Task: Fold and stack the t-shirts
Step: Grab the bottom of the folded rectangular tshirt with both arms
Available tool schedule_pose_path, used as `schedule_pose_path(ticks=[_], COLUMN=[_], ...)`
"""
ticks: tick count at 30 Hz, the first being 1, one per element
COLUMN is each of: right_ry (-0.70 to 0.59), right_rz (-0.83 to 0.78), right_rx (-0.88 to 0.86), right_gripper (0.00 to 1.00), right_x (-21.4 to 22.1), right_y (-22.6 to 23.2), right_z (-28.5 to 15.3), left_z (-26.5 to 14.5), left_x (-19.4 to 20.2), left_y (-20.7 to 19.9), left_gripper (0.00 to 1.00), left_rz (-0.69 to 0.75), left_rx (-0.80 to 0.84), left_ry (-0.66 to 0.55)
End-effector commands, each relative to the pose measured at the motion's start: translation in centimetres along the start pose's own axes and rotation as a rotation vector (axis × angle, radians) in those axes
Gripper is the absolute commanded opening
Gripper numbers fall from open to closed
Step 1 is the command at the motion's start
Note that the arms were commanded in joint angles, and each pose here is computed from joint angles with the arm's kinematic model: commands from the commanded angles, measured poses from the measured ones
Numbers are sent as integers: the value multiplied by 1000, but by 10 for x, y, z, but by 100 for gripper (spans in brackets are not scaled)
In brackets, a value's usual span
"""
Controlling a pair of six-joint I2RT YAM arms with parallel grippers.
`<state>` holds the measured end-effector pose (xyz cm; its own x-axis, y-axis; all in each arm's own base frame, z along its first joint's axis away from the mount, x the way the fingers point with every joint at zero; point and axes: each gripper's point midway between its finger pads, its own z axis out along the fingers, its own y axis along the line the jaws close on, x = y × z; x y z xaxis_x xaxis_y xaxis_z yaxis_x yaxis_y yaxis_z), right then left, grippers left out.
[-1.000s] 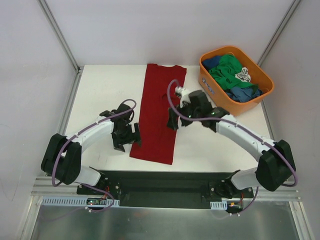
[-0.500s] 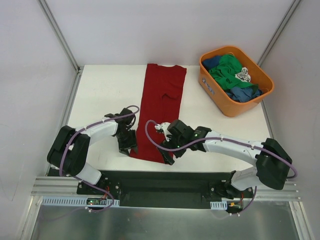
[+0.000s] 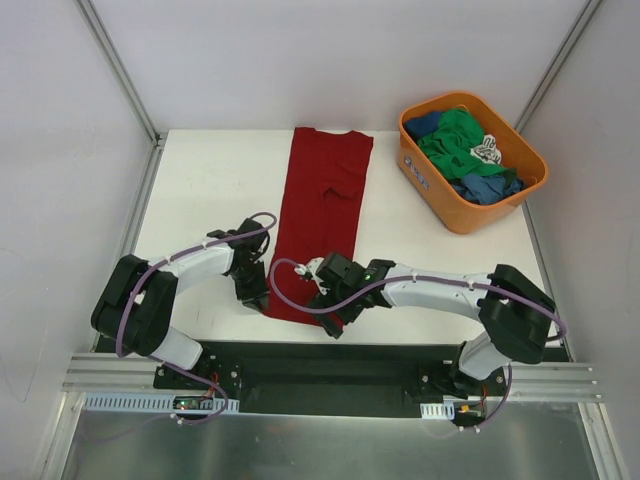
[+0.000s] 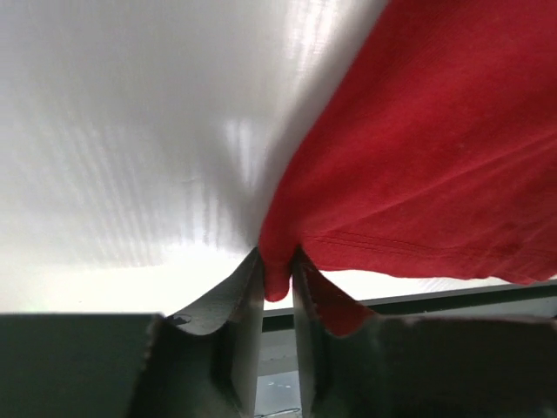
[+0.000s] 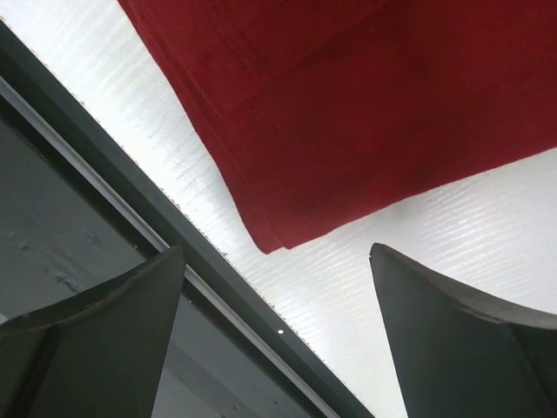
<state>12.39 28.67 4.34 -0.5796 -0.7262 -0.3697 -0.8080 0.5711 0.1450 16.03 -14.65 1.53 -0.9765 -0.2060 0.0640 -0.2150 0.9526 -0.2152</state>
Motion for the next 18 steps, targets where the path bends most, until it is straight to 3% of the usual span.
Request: schedule_pose_path(ticks=[1,3,8,11,15,18], right_ry=[-36,-25,-18,6,37,34], right_rz=[-81,-111,-166,-175,-163,-160], right_rx=[93,88,68,66,61,17], right_gripper=[91,87,80,66,37,20], right_x=[-14,-14,-13,-9,3,10], right_y=[-6,-3,8,9,11,20], right_z=[1,7,17,22,24,17], left_z=[8,8,7,6,4,1], left_x=[7,6,7,10,17,28], left_y=[11,10,8,8,8,11], left_gripper=[11,0,0,0,0,0], left_rz=[-19,-18,-16,-25,-48,-83], left_rx=[-52,-55,-42,-35,-14,0], left_ry=[35,43,45,43,48,58])
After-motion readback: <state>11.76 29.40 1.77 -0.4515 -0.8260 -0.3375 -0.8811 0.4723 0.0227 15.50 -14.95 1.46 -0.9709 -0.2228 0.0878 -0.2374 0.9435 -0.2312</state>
